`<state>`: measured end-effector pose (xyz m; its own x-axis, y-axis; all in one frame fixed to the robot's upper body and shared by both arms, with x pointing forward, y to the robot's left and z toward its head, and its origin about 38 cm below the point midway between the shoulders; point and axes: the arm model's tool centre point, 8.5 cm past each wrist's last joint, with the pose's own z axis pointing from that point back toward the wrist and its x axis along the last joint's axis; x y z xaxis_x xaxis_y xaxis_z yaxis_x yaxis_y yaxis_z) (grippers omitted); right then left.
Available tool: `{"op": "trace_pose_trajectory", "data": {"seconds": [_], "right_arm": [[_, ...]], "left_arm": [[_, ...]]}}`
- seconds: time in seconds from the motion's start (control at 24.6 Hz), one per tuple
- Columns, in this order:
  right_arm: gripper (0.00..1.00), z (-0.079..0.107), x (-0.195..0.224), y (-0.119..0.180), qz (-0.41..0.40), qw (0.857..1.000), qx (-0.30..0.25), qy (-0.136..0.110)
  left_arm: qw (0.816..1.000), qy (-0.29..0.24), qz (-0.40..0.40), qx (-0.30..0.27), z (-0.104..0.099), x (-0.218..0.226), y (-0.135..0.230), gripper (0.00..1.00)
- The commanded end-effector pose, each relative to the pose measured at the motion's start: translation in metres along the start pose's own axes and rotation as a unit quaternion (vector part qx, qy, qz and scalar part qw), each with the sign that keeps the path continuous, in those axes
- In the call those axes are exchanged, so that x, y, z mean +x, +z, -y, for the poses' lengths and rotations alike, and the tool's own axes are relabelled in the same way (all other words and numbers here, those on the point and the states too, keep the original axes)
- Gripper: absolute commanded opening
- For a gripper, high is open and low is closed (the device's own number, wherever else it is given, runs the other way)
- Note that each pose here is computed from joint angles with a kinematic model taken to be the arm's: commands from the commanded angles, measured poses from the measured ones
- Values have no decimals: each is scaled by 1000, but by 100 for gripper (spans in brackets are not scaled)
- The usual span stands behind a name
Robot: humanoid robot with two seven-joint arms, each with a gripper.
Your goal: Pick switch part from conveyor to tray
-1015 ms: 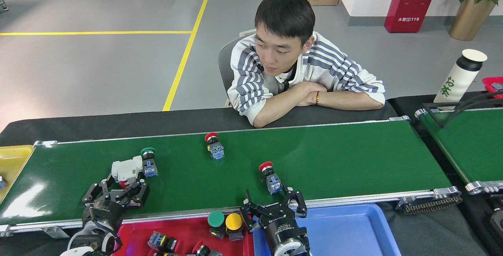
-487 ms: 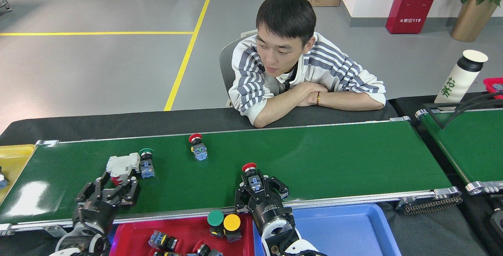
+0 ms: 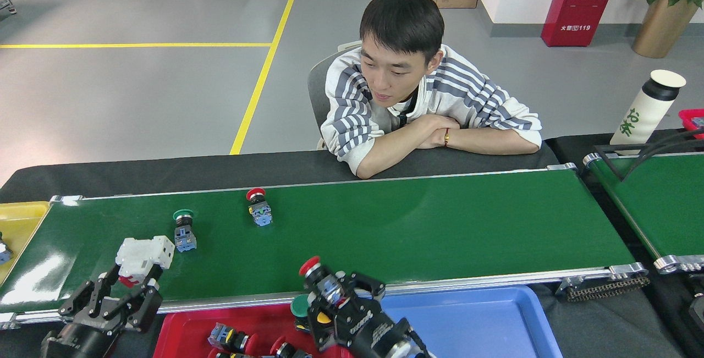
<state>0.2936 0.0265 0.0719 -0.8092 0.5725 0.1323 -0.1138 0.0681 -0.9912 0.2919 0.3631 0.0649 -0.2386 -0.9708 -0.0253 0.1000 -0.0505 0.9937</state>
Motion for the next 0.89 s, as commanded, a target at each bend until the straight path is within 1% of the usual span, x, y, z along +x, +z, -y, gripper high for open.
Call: {"op": "trace_pose_trajectory", "data": {"seconds": [0.0,0.08,0.12,0.2,0.24,0.28,0.32,0.37,0.41,0.45,0.53,0.61,0.65,0.69,0.73,0.77,0.85], "right_arm": [[100,10,7,-2,38,999,-18,7],[100,13,7,-4,35,999,-23,4],[100,19,4,-4,27,999,-31,4],[100,36,-20,0,-32,998,-58,1],[100,47,-43,7,-91,993,-75,-3],[100,52,-67,18,-156,984,-84,-9],[100,53,-86,28,-215,973,-87,-15],[100,54,-109,43,-276,957,-90,-17],[100,55,-131,61,-328,940,-97,-13],[100,53,-147,79,-362,927,-99,-6],[100,45,-182,135,-430,897,-105,19],[100,36,-206,184,-489,866,-100,23],[100,31,-212,204,-510,855,-92,25],[100,26,-217,222,-524,847,-83,29],[100,23,-220,235,-533,842,-73,34],[100,22,-223,243,-536,841,-66,40],[100,20,-227,251,-537,841,-60,39]], "left_arm": [[1000,-4,13,16,-10,12,6,6],[1000,2,14,15,-8,20,10,6],[1000,3,14,13,-7,21,10,6],[1000,3,13,10,-6,21,12,6],[1000,3,13,10,-6,21,12,6],[1000,3,13,10,-6,21,12,6],[1000,3,13,10,-6,21,12,6],[1000,3,13,10,-6,21,12,6],[1000,3,12,10,-6,20,12,6],[1000,3,13,9,-6,21,13,6],[999,3,32,6,-4,27,17,6],[996,0,94,2,-2,49,30,6],[993,7,122,-1,2,63,31,6],[989,13,148,-2,5,79,26,6],[984,14,179,-2,6,95,21,6],[977,15,213,0,5,111,15,6],[965,-2,261,13,-5,133,-3,7]]}}
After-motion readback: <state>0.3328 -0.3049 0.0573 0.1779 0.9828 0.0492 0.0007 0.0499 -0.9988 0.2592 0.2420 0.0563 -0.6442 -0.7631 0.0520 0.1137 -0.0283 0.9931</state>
